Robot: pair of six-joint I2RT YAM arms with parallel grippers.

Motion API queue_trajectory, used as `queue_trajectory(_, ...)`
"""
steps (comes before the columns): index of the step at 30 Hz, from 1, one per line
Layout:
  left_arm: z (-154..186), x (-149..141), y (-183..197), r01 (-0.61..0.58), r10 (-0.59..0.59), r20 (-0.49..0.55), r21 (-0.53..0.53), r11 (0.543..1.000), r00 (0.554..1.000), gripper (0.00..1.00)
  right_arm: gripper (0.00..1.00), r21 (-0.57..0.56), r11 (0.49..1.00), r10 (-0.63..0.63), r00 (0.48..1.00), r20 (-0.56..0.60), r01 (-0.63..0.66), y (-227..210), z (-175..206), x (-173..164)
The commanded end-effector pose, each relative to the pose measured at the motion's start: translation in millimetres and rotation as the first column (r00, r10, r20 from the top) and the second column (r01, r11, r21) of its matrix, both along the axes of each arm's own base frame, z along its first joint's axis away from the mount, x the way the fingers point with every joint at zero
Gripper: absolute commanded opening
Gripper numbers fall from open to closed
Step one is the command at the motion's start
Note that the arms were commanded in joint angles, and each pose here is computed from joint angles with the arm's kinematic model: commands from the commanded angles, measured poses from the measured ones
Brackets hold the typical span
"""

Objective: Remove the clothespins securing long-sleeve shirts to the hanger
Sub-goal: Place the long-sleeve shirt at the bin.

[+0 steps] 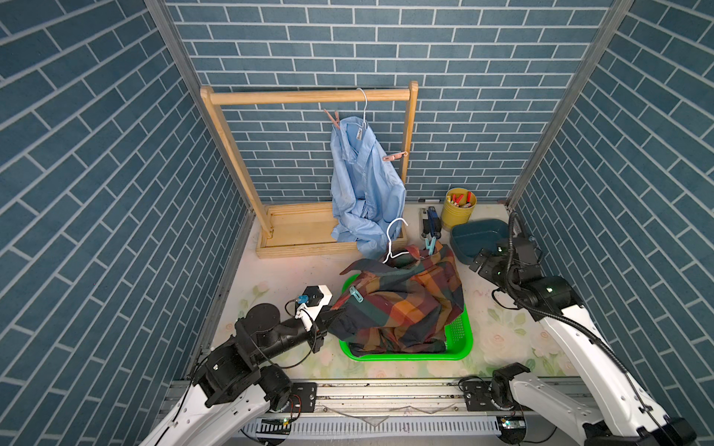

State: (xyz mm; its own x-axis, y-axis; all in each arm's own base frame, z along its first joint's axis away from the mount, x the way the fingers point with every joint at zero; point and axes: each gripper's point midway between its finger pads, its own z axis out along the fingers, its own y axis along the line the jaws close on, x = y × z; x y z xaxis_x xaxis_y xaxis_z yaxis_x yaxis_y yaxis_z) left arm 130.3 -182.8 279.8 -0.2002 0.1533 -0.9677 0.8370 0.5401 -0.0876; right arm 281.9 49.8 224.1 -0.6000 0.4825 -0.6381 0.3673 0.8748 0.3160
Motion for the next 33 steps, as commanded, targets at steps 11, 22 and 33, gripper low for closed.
queue_trajectory(11, 38, -25, 14, 0.038, -0.034, 0.049, -0.089, 0.995, 0.998, 0.0, 0.95, 0.113, 0.994, 0.013, 0.99, -0.141, 0.003, 22, -76, 16)
queue_trajectory(22, 34, -26, 0, 0.099, -0.097, 0.025, -0.101, 0.99, 0.995, 0.0, 0.95, 0.052, 0.996, 0.078, 0.988, -0.133, -0.072, 38, -83, -9)
queue_trajectory(33, 0, -13, -46, 0.254, -0.256, -0.103, -0.028, 0.967, 0.961, 0.0, 0.99, 0.02, 0.96, 0.279, 0.958, 0.067, -0.28, 35, 12, -44)
